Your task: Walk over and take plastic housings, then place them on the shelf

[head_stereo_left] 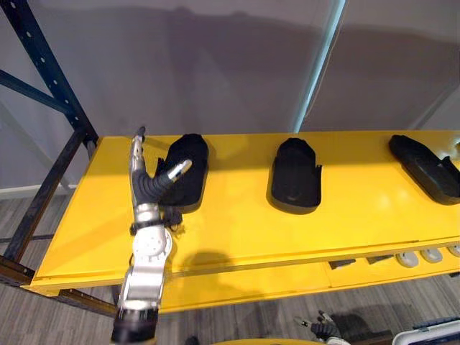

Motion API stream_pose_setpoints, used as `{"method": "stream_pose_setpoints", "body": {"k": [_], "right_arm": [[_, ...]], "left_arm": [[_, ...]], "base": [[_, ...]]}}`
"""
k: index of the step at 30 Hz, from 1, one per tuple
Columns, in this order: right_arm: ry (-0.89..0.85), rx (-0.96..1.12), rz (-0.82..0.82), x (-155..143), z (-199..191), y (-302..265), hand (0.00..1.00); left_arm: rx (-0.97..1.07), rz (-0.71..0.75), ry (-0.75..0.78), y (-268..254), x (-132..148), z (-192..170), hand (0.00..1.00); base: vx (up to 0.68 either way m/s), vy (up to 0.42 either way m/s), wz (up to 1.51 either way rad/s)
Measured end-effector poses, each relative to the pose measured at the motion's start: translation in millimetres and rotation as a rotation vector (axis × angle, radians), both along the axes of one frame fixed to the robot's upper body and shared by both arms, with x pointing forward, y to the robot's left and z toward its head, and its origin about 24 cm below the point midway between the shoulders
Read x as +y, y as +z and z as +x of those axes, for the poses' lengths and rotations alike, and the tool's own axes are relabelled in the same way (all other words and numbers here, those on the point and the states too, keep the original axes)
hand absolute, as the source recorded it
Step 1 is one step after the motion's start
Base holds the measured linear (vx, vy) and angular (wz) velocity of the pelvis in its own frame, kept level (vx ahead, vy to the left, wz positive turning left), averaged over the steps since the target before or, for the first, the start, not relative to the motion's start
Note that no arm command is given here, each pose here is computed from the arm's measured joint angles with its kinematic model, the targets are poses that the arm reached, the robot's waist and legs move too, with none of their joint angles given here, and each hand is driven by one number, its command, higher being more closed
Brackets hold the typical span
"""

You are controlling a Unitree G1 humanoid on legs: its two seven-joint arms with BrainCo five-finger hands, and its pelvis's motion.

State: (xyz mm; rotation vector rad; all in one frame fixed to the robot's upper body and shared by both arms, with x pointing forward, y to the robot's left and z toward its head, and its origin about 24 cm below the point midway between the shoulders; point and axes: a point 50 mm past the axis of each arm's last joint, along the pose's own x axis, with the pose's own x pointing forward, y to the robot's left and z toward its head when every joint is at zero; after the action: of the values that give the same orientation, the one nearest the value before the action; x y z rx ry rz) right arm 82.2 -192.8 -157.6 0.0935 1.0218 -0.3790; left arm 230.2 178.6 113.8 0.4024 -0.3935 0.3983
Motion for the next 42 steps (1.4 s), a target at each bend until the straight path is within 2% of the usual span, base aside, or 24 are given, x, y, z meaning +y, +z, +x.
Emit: {"method": "stream_pose_setpoints", "body": {"k": [9,18,28,42], "right_arm": [[-0.010,-0.009,-0.014,1.7,-6.1,1.8,0.00],[0.020,-0.029,0.006,13.0,-2.2,4.2,0.00],[0.015,-0.021,0.001,11.7,-4.3,4.1,0.00],[0.042,0.008,-0.009,7.8,0.8,0.4,0.00]], "left_arm": [[0.128,-0.054,0.026,-30.3,-1.3,-39.3,1.00],[0.311,-0.107,-0.041,-68.6,-10.1,-37.6,1.00],[0.496,-0.103,-0.071,-111.8,-14.8,-20.3,1.00],[0.514,-0.021,-0.087,-113.3,-7.8,17.9,1.00]], "base": [[-0.01,0.010,0.04],[0.01,0.028,0.01],[0.02,0.001,-0.11],[0.00,-0.020,-0.04]]}}
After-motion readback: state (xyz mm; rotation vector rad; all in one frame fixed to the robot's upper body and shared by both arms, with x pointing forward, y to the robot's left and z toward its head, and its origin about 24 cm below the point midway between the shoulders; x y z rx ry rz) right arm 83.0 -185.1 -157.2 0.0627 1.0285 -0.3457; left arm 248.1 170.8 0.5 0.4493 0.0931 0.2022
